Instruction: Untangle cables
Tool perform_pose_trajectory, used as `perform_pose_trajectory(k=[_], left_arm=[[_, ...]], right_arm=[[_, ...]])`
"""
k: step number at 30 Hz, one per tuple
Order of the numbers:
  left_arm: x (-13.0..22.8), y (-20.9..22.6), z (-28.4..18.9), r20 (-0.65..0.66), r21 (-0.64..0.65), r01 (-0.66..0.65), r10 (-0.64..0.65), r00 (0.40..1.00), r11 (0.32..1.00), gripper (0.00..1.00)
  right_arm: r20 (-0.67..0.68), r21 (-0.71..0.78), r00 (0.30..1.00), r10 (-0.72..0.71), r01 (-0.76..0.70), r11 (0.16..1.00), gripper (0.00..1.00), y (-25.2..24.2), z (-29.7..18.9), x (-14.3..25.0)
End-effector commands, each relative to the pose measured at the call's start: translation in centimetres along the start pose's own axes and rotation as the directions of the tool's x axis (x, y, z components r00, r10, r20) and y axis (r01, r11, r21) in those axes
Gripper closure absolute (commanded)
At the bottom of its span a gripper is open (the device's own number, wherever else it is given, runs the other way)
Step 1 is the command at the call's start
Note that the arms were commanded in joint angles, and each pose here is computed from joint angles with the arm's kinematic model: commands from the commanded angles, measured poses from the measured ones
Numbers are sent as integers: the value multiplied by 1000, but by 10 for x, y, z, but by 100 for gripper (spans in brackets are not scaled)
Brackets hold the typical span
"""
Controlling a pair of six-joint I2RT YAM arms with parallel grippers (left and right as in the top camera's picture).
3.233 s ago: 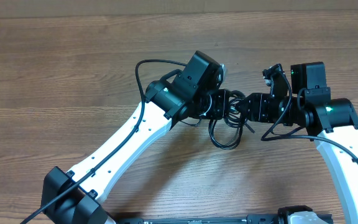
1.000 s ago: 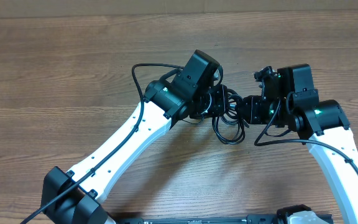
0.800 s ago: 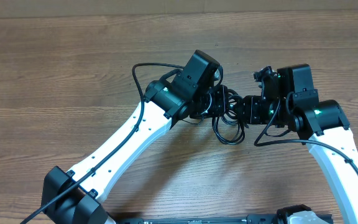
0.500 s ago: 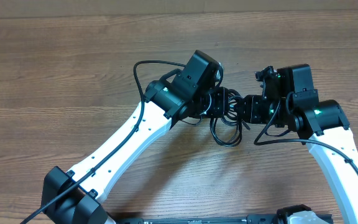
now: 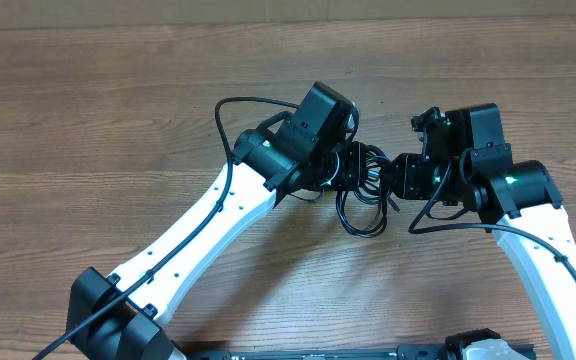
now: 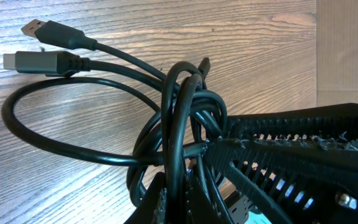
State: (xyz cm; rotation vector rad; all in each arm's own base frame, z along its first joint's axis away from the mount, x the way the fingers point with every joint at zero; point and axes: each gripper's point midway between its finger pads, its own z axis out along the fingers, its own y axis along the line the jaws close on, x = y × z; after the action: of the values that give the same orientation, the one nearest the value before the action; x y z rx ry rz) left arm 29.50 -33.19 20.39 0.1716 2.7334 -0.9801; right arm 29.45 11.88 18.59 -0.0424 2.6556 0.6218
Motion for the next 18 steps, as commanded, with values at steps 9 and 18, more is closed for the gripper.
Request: perform_pose_trajectory(k=[9, 18], left_arm=[[-1, -15, -4, -3, 82, -116, 117, 993, 990, 96], [-4, -3, -4, 7, 24, -106, 105, 994, 994, 96]], right_arm=[[8, 21, 1000, 2, -2, 1000, 78, -3, -1, 2], [8, 59, 1000, 28, -28, 998, 73, -10, -2, 3]])
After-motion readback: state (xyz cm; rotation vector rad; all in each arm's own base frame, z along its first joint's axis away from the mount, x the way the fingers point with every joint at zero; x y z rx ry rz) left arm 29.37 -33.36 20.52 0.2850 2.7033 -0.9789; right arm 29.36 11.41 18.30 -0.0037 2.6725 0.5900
